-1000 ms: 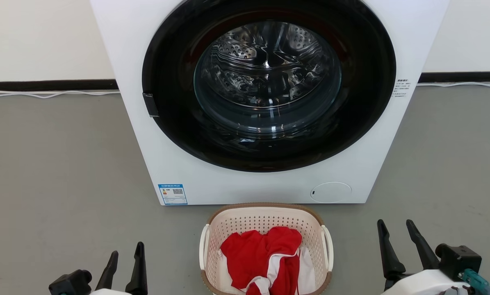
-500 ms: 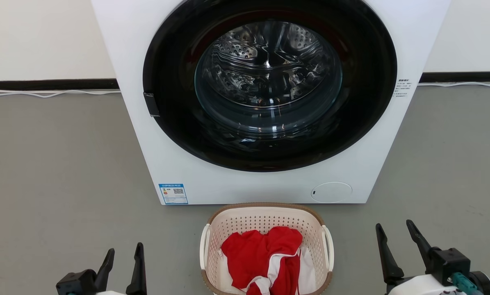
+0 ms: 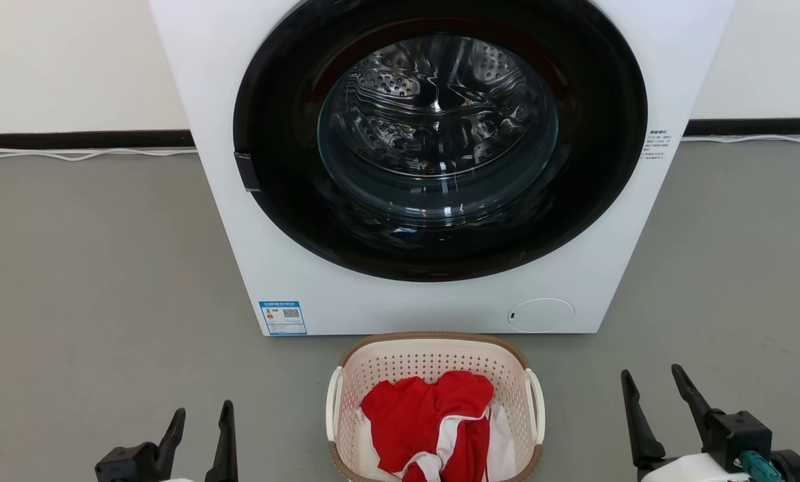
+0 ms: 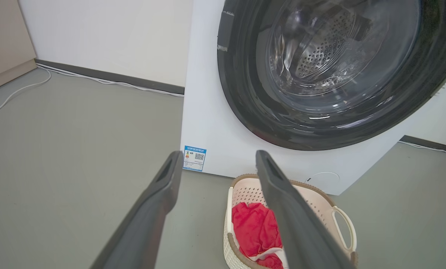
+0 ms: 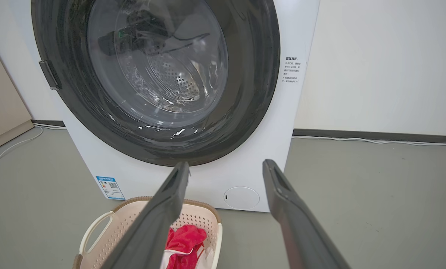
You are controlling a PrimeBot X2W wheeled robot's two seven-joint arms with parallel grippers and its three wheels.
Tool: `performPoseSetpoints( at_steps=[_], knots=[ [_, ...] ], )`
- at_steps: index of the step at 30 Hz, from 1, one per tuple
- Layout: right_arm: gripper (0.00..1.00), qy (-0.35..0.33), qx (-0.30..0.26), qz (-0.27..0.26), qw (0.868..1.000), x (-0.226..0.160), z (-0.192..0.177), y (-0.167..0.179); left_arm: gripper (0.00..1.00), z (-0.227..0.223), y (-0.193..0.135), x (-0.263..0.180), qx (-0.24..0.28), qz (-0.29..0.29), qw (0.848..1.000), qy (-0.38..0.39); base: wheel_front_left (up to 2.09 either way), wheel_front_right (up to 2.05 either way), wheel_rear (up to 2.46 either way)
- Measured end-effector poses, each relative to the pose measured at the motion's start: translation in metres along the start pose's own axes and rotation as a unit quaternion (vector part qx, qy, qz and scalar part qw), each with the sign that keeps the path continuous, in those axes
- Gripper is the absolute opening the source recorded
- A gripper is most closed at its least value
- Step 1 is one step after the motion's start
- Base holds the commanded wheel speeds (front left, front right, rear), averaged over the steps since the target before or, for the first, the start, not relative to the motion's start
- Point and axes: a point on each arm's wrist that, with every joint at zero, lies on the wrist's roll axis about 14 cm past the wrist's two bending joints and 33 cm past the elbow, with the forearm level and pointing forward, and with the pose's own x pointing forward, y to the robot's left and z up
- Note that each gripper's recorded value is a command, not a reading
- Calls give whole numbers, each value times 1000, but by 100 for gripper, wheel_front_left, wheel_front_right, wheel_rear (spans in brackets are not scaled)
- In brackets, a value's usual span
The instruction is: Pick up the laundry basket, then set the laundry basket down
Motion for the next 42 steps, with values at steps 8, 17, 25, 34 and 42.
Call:
performPoseSetpoints(
  at_steps=[8, 17, 25, 34, 42],
  knots=[
    [100, 2, 1, -1, 1000, 0, -1, 0, 100, -2, 2, 0, -1, 1, 1000, 3, 0, 0, 0],
    [100, 12, -4, 2, 1000, 2, -7, 2, 100, -7, 3, 0, -1, 3, 1000, 12, 0, 0, 0],
    [100, 33, -1, 3, 999, 28, -20, 2, 100, -14, -5, 30, 1, -6, 1000, 29, 0, 0, 0],
    [100, 79, 5, 18, 997, 92, -53, 13, 100, -38, -13, 91, -3, -16, 998, 66, 0, 0, 0],
    [100, 155, 7, 33, 987, 130, -111, 23, 100, -86, -23, 128, 5, -33, 991, 131, 0, 0, 0]
  ],
)
